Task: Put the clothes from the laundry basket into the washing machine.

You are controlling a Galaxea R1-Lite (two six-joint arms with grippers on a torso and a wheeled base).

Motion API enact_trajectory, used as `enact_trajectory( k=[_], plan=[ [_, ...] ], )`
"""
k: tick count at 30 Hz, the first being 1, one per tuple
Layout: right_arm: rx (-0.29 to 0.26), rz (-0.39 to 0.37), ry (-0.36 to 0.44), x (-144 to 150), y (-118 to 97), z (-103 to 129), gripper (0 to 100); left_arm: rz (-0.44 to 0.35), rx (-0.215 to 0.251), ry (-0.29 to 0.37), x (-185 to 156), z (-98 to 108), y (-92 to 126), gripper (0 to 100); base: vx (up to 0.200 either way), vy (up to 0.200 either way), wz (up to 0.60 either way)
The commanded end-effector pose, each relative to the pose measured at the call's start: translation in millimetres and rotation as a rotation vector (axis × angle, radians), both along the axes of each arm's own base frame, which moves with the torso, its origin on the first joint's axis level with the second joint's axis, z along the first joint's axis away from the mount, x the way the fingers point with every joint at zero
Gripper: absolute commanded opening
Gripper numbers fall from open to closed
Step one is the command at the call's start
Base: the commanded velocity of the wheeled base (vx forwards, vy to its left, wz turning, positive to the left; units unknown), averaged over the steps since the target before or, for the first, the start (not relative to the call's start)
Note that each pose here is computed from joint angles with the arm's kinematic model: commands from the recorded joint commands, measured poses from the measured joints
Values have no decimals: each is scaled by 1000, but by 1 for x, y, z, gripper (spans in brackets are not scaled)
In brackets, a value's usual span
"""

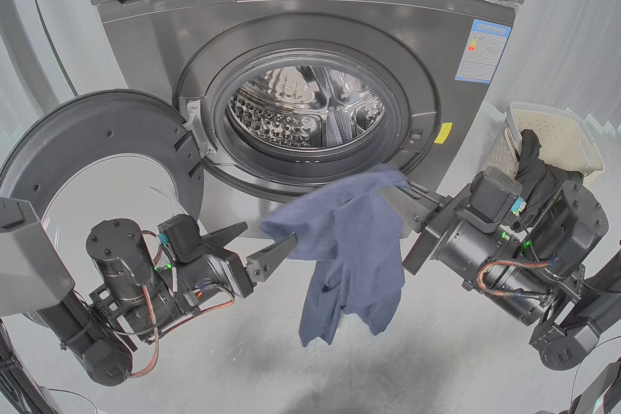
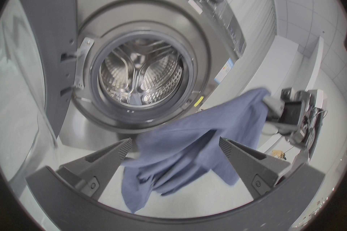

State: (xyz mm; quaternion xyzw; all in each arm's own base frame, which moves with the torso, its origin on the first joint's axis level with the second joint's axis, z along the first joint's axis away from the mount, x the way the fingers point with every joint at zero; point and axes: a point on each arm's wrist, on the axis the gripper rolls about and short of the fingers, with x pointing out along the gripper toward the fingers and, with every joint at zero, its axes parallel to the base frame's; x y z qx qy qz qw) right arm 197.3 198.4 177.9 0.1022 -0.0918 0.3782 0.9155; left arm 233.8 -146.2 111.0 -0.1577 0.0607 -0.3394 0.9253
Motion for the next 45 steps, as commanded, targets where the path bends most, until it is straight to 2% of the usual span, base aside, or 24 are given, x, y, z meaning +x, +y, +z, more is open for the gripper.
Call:
enact_trajectory(
  k=[1, 5, 13, 22, 26, 37, 40, 45],
  plan=[
    [34, 7, -39, -3, -4, 13, 0, 10, 67, 93, 6, -30, -1, 100, 0, 0, 0],
    [43, 8, -49, -2, -3, 16, 0, 13, 87, 122, 9, -40, -2, 100, 0, 0, 0],
    [74, -4, -79, 0, -4, 27, 0, 9, 105, 139, 7, -46, -1, 100, 0, 0, 0],
    [119, -22, -112, 7, -1, 40, 0, 14, 186, 183, 9, -68, 2, 100, 0, 0, 0],
    [124, -20, -116, 7, 0, 41, 0, 2, 194, 196, 13, -75, -2, 100, 0, 0, 0],
    [122, -7, -109, 5, 4, 39, 0, 6, 164, 140, 49, -87, -21, 100, 0, 0, 0],
    [121, -4, -108, 5, 4, 39, 0, 7, 181, 104, 61, -93, -27, 100, 0, 0, 0],
    [120, -2, -106, 4, 4, 38, 0, 9, 194, 85, 68, -98, -30, 100, 0, 0, 0]
  ],
)
